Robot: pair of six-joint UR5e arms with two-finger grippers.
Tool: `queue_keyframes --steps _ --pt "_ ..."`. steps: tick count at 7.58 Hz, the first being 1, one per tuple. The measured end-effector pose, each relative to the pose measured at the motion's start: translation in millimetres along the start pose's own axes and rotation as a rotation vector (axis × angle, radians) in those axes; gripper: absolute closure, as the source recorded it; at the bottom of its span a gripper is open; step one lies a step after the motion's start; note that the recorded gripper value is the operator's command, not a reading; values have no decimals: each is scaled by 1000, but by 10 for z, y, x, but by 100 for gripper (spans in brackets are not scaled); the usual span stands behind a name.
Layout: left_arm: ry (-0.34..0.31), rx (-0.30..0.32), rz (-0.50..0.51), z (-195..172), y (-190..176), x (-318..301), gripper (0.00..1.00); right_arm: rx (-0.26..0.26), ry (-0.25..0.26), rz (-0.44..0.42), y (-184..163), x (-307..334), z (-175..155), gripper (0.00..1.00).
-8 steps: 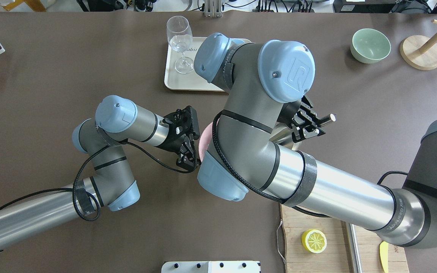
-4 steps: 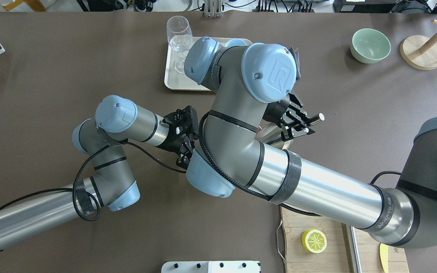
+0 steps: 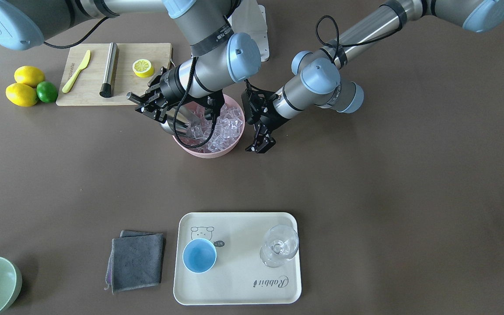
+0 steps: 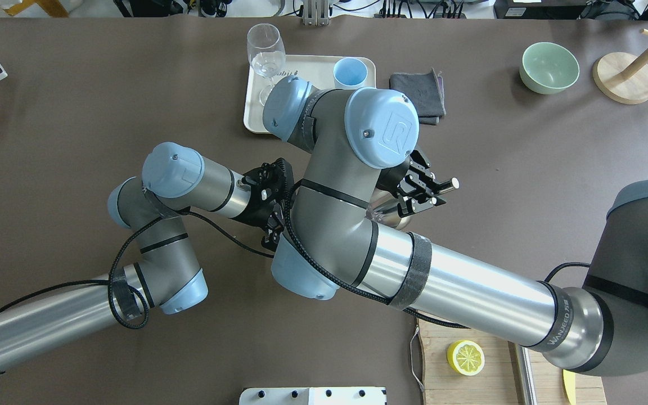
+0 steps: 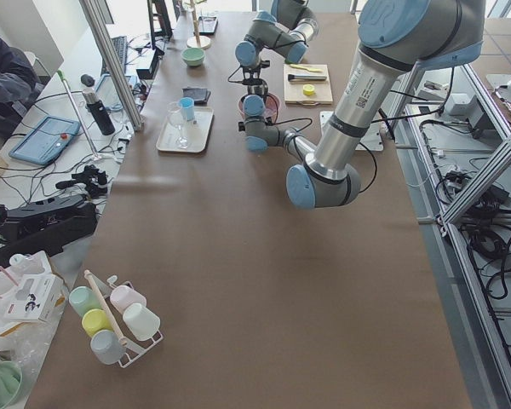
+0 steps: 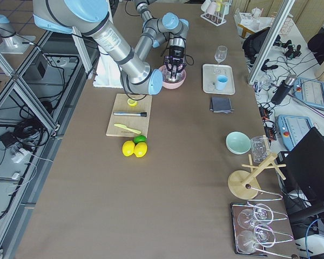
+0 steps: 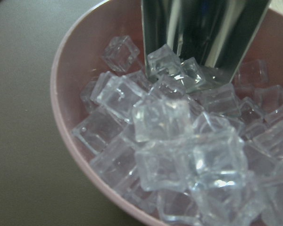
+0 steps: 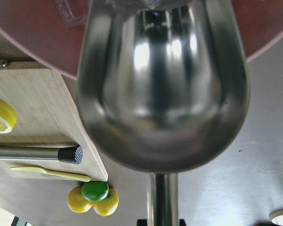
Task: Put ice in cup with scoop
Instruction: 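Dip the scoop into the ice with the right gripper and scoop cubes up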
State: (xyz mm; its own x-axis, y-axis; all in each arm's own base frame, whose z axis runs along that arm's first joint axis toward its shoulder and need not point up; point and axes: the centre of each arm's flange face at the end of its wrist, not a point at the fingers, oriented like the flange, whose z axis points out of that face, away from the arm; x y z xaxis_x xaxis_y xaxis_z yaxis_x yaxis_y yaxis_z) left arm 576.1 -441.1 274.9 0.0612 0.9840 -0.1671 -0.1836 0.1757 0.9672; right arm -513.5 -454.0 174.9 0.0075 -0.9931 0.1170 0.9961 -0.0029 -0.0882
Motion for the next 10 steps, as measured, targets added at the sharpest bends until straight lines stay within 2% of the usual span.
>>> queue_keyframes --steps 3,6,10 --pt "0 0 0 1 0 1 2 95 48 66 -53 10 276 100" --pt "0 -2 -1 7 9 -3 2 216 94 152 103 -75 562 100" --pt "0 1 0 5 -63 -2 2 337 132 235 304 -181 649 100"
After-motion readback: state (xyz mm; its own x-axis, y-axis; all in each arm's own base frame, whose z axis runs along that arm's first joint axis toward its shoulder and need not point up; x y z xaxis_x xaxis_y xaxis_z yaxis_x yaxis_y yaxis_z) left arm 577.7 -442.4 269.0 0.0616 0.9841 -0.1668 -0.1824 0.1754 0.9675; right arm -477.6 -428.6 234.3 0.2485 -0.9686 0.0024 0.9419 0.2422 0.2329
